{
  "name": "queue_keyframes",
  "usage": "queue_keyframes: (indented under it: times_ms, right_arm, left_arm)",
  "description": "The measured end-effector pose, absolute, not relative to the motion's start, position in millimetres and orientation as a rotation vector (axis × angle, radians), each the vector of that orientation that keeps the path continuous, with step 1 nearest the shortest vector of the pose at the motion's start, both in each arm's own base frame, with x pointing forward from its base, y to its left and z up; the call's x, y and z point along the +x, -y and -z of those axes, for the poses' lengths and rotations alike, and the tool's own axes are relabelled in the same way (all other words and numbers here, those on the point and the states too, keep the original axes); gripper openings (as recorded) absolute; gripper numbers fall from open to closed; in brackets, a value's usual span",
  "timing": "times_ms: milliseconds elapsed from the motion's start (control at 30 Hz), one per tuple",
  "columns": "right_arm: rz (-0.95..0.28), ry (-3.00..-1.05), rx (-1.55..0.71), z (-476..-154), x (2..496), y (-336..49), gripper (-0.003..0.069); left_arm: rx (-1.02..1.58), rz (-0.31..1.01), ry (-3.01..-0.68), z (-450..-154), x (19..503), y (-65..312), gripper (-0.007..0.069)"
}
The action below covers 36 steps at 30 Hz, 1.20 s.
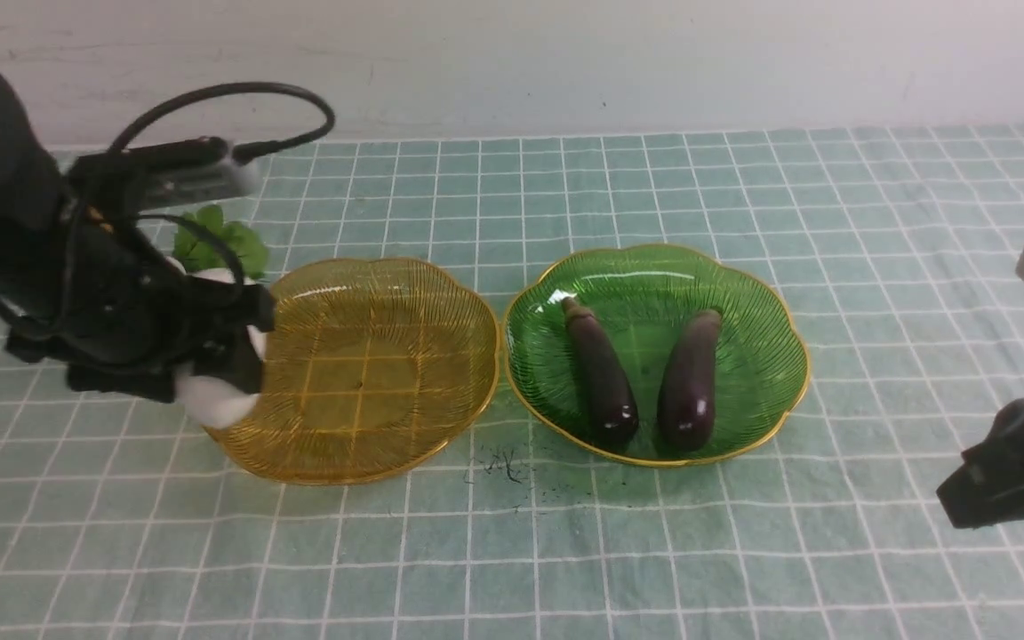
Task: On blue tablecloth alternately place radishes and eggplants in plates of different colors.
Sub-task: 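Pick up the white radish and place it in the left plate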
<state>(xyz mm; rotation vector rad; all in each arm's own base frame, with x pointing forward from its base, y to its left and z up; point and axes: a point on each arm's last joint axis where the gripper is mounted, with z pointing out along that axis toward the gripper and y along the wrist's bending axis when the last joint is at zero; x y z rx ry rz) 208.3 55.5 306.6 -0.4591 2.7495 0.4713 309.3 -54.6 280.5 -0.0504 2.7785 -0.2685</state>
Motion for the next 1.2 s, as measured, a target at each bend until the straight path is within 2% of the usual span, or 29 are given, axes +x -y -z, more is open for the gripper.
queue_keyframes:
  times_ms: [33,200,233,367,533,633,700,800,833,933,1000,1200]
  right_arm:
    - [-0.474,-2.749,-0.458,-306.7,208.3,-55.7,-0.0014]
    - [-0.472,-2.744,-0.475,-306.7,208.3,-55.8,-0.0014]
    - [-0.472,-2.744,-0.475,-306.7,208.3,-55.7,-0.0014]
    - [-0.466,-2.735,-0.506,-306.7,208.3,-55.8,-0.0014]
    - [-0.466,-2.731,-0.517,-306.8,208.3,-55.8,-0.0014]
    - [-0.465,-2.731,-0.518,-306.8,208.3,-55.8,-0.0014]
    - [-0.468,-2.729,-0.521,-306.8,208.3,-56.0,-0.0014]
    - [-0.469,-2.729,-0.520,-306.9,208.3,-56.1,-0.0014]
    - [-0.469,-2.729,-0.520,-306.9,208.3,-56.1,-0.0014]
    - [-0.468,-2.729,-0.521,-306.9,208.3,-56.1,-0.0014]
    - [-0.468,-2.729,-0.521,-306.9,208.3,-56.1,-0.0014]
    - [-0.468,-2.729,-0.521,-306.9,208.3,-56.1,-0.0014]
  left_arm:
    - [-0.002,0.376,-2.788,-271.4,322.0,75.3,0.0433]
    - [0.156,0.473,-2.815,-248.9,345.3,113.7,0.0437]
    - [0.159,0.476,-2.810,-250.1,345.9,114.0,0.0438]
    - [0.220,0.484,-2.828,-234.1,365.3,130.6,0.0531]
    - [0.266,0.398,-2.793,-244.0,376.8,127.4,0.0613]
    - [0.277,0.311,-2.772,-256.5,382.8,116.9,0.0613]
    - [0.266,0.158,-2.776,-269.8,389.7,93.5,0.0599]
    - [0.205,0.024,-2.797,-277.0,393.8,67.4,0.0582]
    - [0.119,-0.070,-2.808,-280.4,397.0,43.4,0.0578]
    - [-0.073,-0.167,-2.809,-277.3,403.6,-2.4,0.0572]
    - [-0.156,-0.190,-2.826,-267.6,407.2,-25.2,0.0572]
    - [-0.240,-0.201,-2.830,-235.7,421.5,-55.6,0.0572]
